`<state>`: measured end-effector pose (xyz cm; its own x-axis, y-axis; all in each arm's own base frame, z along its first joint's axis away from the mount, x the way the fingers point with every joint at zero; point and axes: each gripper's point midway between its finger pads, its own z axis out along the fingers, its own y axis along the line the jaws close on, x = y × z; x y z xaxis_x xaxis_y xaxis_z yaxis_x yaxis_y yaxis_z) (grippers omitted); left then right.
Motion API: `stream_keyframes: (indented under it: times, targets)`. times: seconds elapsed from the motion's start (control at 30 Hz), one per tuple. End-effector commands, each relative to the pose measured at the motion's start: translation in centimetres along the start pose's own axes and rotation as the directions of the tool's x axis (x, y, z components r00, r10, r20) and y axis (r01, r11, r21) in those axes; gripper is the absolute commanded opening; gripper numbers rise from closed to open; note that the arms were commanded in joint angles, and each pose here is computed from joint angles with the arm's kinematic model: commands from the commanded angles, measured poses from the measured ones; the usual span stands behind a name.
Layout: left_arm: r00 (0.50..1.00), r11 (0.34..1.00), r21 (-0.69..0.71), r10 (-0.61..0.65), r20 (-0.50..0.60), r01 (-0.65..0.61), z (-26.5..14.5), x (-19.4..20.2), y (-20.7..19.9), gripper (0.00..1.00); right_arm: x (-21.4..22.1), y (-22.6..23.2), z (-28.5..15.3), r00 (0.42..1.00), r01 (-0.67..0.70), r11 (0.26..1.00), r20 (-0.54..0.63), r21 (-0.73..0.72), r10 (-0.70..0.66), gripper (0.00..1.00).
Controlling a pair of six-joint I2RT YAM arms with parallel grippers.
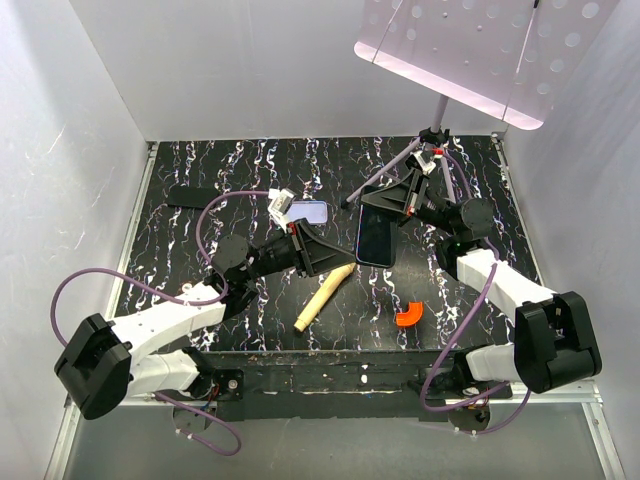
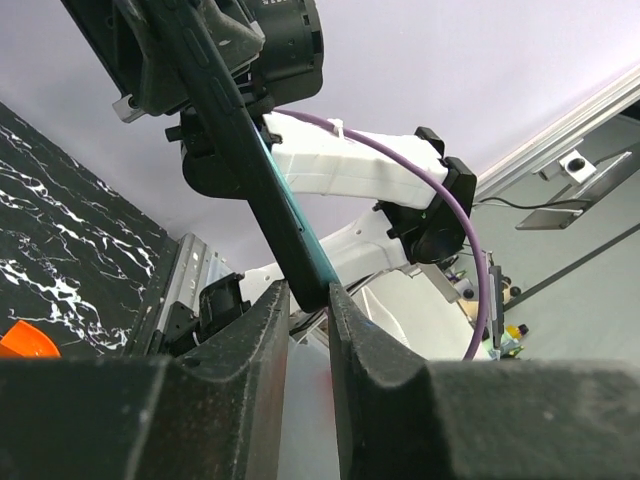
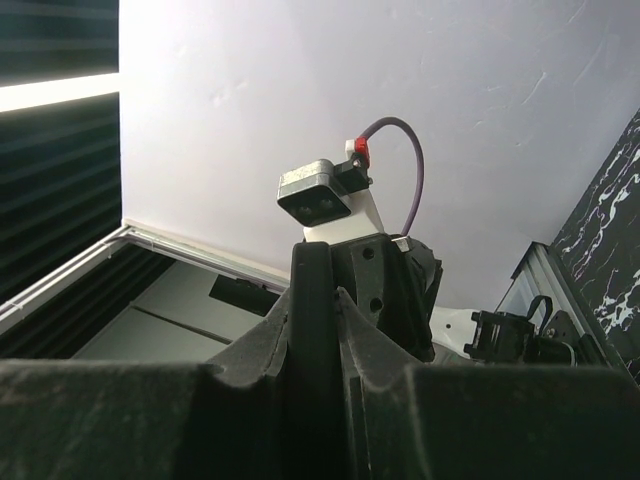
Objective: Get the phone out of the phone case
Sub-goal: Remove the phone case from the phone.
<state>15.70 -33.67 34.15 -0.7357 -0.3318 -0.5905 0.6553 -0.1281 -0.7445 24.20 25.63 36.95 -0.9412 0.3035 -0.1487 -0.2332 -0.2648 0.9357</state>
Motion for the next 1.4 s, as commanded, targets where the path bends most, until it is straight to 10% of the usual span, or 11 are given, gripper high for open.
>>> stream_keyframes:
  times: [0.0, 0.77, 1.13, 1.37]
  targets:
    - [1.000, 0.999, -0.031, 0.021, 0.008, -0.021, 0.5, -0.3, 0.6, 0.14, 0.6, 2.6, 0.4, 1.000, 0.029, 0.997, 0.010, -0.071, -0.029, 0.01]
    - [0.993, 0.804, -0.588, 0.017, -0.120, -0.085, -1.6, 1.4, 13.5, 0.07, 3.1, 10.3, 0.8, 0.999, 0.035, 0.975, 0.001, -0.221, -0.035, 0.01]
    - [0.994, 0.998, -0.037, -0.057, -0.094, 0.053, 3.7, 0.5, 3.6, 0.26, 2.9, 6.3, 1.8, 0.980, 0.200, 0.976, 0.011, -0.083, -0.199, 0.01]
    - [0.986, 0.983, -0.182, -0.062, -0.157, 0.033, 2.9, 2.6, 7.7, 0.00, 3.0, 5.3, 3.1, 0.974, 0.228, 0.970, 0.010, -0.080, -0.228, 0.01]
